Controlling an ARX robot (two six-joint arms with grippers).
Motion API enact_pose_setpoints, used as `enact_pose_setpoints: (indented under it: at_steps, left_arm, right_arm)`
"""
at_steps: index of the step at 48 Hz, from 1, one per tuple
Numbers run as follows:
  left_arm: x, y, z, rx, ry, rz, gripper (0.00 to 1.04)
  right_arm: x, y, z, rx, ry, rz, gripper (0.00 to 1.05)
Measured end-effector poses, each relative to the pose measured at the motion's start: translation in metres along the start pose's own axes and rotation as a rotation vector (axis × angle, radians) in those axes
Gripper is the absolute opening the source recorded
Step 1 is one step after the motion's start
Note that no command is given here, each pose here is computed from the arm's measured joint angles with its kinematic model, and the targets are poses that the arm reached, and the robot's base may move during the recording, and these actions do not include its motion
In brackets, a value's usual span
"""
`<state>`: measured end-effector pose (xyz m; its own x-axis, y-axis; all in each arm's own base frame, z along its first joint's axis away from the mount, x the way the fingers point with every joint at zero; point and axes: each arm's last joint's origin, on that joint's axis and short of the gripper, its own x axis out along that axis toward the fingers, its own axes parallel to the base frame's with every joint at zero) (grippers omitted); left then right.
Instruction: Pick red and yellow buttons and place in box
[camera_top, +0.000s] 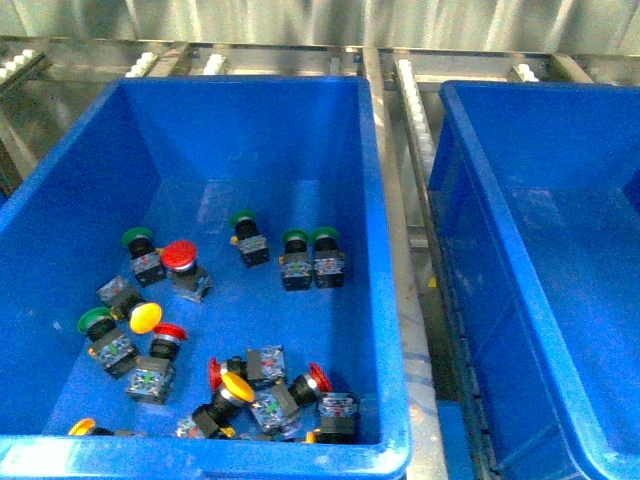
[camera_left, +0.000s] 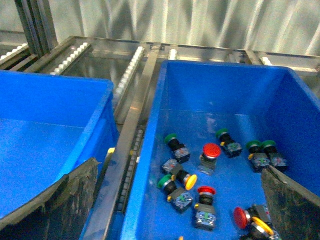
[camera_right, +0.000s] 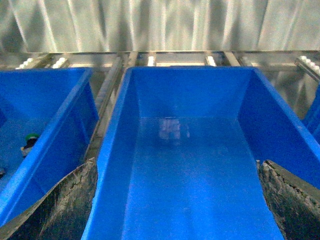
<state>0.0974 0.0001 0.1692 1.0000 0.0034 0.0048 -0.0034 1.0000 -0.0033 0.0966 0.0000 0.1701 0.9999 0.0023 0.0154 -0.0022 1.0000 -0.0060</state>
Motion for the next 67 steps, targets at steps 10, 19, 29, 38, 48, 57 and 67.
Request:
enact_pose_setpoints:
  at_steps: [10, 19, 29, 38, 48, 57, 67]
  left_arm:
    - [0.0000, -0.0001, 0.0000, 0.000, 0.000, -0.003, 0.97]
    - [0.0000, -0.0001, 0.0000, 0.000, 0.000, -0.003, 0.97]
    - [0.0000, -0.0001, 0.0000, 0.000, 0.000, -0.004, 0.97]
    - [0.0000, -0.0001, 0.0000, 0.000, 0.000, -0.004, 0.97]
    - [0.0000, 0.0000, 0.0000, 0.000, 0.000, 0.000, 0.97]
    - [0.0000, -0.0003, 0.0000, 0.000, 0.000, -0.009, 0.97]
    - [0.0000, -0.0001, 0.0000, 0.000, 0.000, -0.004, 0.97]
  right_arm:
    - [0.0000, 0.0000, 0.0000, 0.000, 0.000, -0.001, 0.97]
    - [0.0000, 0.0000, 0.0000, 0.000, 0.000, -0.003, 0.97]
    - [0.0000, 0.0000, 0.0000, 0.000, 0.000, -0.003, 0.97]
    - [0.0000, 0.0000, 0.0001, 0.000, -0.001, -0.003, 0.97]
    - [0.0000, 0.0001, 0.0001, 0.000, -0.001, 0.002, 0.97]
    - [-0.0001, -0.0002, 0.0001, 0.003, -0.001, -0.010, 0.97]
    - [0.0000, 0.0000, 0.0001, 0.003, -0.001, -0.003, 0.97]
